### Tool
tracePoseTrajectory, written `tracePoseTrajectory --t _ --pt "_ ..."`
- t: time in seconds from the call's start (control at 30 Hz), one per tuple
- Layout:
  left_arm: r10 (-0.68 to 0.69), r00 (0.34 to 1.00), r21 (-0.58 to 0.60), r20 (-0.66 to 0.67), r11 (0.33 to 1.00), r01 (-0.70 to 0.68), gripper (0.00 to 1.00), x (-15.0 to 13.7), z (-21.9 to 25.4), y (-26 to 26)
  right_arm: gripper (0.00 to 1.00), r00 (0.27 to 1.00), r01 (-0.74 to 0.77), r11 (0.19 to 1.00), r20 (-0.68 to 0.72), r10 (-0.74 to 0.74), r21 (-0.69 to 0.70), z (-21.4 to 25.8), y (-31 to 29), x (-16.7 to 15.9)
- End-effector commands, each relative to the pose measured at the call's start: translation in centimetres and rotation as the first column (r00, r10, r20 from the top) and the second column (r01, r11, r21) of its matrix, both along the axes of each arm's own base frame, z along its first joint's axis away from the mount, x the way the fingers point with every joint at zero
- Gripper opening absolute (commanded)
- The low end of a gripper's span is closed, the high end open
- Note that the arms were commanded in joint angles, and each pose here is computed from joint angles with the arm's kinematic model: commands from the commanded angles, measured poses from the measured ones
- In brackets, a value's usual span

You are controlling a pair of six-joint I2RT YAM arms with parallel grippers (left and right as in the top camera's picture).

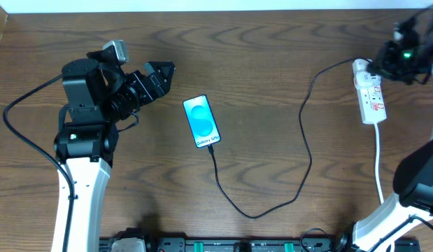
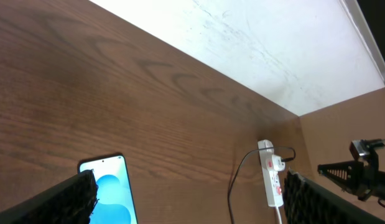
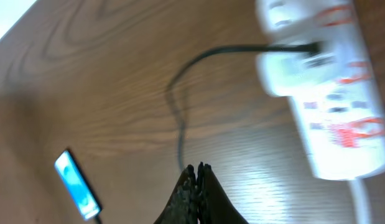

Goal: Plug charger to phone and switch on socket
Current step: 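Move the right gripper to the white power strip's orange switch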

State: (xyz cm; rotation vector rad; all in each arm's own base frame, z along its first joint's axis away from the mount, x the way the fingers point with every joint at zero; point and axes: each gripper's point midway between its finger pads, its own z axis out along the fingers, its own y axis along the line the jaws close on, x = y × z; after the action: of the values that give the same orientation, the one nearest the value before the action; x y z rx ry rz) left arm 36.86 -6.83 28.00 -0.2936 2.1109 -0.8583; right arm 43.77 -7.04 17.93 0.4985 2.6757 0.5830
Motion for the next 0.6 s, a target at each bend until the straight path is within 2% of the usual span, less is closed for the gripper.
tracePoseTrajectory --t 0.0,0.2,0.57 --pt "-0.013 1.0 0.008 0.002 1.0 0.013 0.95 -0.1 -0.2 0.0 0.01 0.997 0.083 0.996 -0.009 -0.083 -0.018 -0.7 -3.6 -0.2" --pt "-0.012 1.0 0.008 0.002 1.0 0.012 0.95 -0.1 -0.2 0.0 0.01 0.986 0.164 0.986 -0.027 -0.165 -0.031 -2.4 -7.5 -0.6" --pt "-0.013 1.0 0.008 0.002 1.0 0.013 0.95 -0.1 -0.2 0.0 0.01 0.982 0.181 0.983 -0.054 -0.182 -0.031 -7.4 -10.5 0.7"
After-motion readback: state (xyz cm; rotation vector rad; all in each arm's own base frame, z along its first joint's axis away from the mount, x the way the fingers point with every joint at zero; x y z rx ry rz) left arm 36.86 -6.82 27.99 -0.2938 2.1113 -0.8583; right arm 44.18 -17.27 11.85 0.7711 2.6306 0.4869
